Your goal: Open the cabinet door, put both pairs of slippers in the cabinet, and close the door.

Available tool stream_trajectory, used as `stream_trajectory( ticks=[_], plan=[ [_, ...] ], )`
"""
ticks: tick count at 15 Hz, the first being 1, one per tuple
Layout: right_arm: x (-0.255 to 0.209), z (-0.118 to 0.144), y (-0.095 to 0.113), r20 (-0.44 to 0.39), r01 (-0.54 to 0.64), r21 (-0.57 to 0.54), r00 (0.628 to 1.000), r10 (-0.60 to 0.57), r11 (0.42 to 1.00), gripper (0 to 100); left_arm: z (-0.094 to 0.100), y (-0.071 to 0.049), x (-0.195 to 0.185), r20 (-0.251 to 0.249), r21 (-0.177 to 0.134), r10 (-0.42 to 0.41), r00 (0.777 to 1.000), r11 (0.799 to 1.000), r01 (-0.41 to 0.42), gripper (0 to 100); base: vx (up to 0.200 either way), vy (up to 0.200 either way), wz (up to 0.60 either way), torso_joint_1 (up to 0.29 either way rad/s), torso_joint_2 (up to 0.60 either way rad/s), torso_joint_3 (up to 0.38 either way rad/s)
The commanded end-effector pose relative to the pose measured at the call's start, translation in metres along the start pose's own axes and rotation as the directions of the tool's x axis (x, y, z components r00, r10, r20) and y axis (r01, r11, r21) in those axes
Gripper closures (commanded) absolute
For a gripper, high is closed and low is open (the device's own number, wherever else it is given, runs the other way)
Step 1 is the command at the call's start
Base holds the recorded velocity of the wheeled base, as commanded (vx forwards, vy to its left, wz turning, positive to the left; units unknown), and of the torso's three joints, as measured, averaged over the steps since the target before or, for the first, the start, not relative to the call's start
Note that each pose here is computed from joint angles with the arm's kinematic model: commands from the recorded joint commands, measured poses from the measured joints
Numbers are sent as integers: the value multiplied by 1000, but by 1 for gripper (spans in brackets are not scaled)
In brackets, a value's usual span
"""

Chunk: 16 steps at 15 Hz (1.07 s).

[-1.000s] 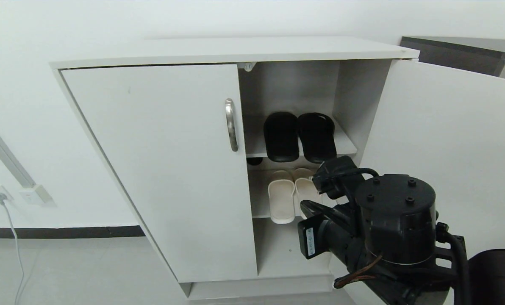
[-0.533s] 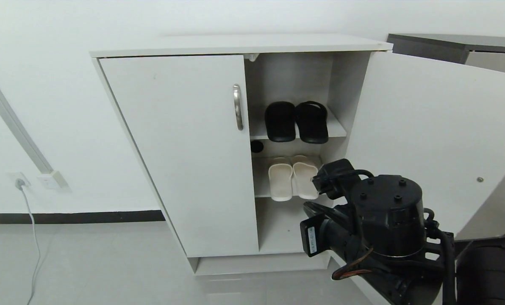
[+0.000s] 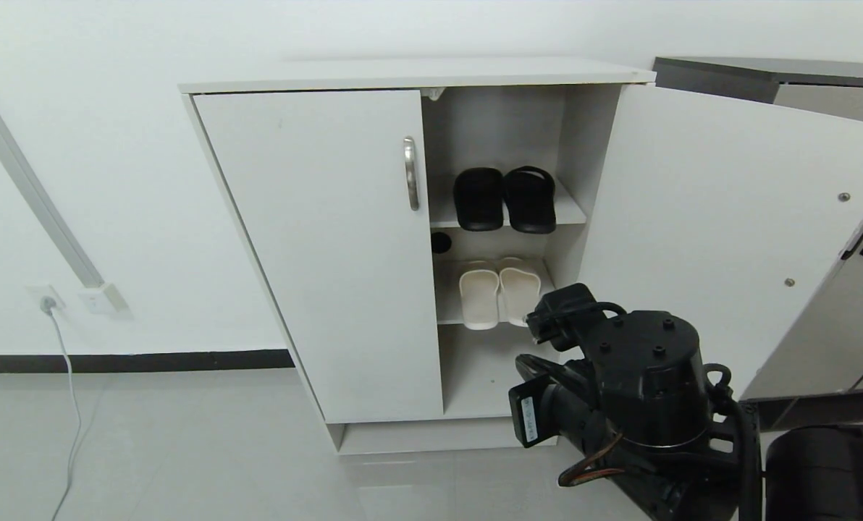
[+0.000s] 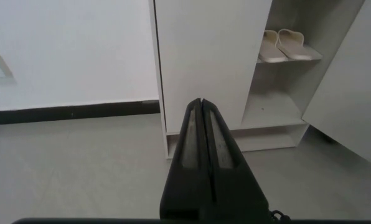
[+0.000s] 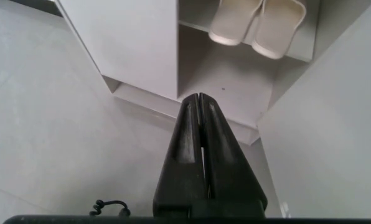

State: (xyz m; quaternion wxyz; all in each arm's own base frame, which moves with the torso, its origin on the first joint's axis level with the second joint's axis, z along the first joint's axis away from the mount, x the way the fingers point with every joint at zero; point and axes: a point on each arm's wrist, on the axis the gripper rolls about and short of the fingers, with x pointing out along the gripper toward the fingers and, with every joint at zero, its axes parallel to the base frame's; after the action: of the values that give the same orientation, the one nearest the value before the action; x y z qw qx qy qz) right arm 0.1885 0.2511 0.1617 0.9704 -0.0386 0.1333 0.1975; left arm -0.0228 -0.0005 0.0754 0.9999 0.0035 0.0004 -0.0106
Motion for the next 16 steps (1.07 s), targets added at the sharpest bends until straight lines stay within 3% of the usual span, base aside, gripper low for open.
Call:
stream_trajectory(
  ticks=[1,10,16],
  plan=[
    [1,-4,0,-12,2,-7,1000,-2,1000,100,0,0,0,1,1,0,1000,1000,0,100,0,0,0,0,0,0],
    [5,-8,2,-15,12,-18,1000,-12,1000,100,0,0,0,-1,1,0,1000,1000,0,100,0,0,0,0,0,0],
    [3,-6,3,-8,8,-17,1000,-8,1000,100,0,0,0,-2,1,0,1000,1000,0,100,0,0,0,20,-309,-326]
  ],
)
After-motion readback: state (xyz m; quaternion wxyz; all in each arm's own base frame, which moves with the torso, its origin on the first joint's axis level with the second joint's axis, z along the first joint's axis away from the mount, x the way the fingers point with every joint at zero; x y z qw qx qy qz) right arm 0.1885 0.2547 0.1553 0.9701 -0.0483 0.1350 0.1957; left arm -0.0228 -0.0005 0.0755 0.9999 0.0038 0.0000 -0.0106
